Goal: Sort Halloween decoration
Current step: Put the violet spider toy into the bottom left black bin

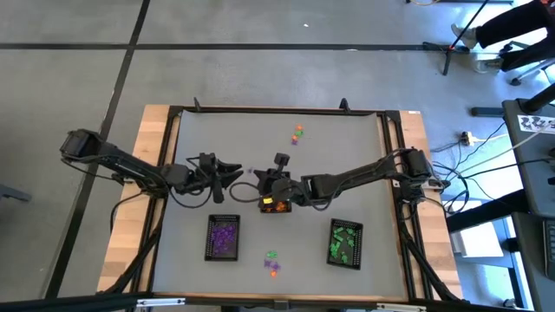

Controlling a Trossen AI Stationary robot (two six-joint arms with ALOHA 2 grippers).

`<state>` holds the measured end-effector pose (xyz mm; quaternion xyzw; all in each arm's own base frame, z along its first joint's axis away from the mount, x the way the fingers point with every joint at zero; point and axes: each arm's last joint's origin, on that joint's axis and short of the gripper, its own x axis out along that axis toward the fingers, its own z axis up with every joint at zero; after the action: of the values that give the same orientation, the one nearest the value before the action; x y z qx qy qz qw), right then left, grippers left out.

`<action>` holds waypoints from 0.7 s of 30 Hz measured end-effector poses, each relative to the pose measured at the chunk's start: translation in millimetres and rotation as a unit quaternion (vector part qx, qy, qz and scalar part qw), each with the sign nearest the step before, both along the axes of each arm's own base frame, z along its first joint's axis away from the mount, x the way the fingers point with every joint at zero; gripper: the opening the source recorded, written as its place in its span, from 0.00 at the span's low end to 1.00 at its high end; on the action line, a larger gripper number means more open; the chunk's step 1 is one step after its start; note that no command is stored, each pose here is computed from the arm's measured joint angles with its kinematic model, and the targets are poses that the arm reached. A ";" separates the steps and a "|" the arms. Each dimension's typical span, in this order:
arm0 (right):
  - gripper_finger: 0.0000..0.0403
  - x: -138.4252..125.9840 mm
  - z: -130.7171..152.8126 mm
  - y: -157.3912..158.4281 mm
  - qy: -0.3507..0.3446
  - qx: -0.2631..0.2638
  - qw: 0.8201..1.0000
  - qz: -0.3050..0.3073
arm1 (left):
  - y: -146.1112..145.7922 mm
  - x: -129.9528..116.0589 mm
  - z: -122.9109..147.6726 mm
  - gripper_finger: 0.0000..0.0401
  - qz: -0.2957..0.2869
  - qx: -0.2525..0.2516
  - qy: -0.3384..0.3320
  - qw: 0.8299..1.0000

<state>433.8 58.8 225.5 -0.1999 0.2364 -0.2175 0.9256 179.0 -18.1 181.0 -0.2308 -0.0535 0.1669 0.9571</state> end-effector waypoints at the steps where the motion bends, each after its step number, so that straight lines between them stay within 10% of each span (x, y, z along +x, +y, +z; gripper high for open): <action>1: 0.00 0.0 0.0 0.0 0.000 0.000 1.000 0.000 | -0.5 1.9 0.4 0.33 -0.003 0.001 0.002 1.000; 21: 0.00 -1.2 -1.7 -0.2 0.011 0.000 1.000 -0.001 | 1.3 33.2 -6.4 0.33 0.007 -0.014 0.050 0.999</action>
<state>432.6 58.6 223.8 -0.2024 0.2470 -0.2167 0.9225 212.2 -16.8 174.5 -0.2354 -0.0046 0.1854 0.9540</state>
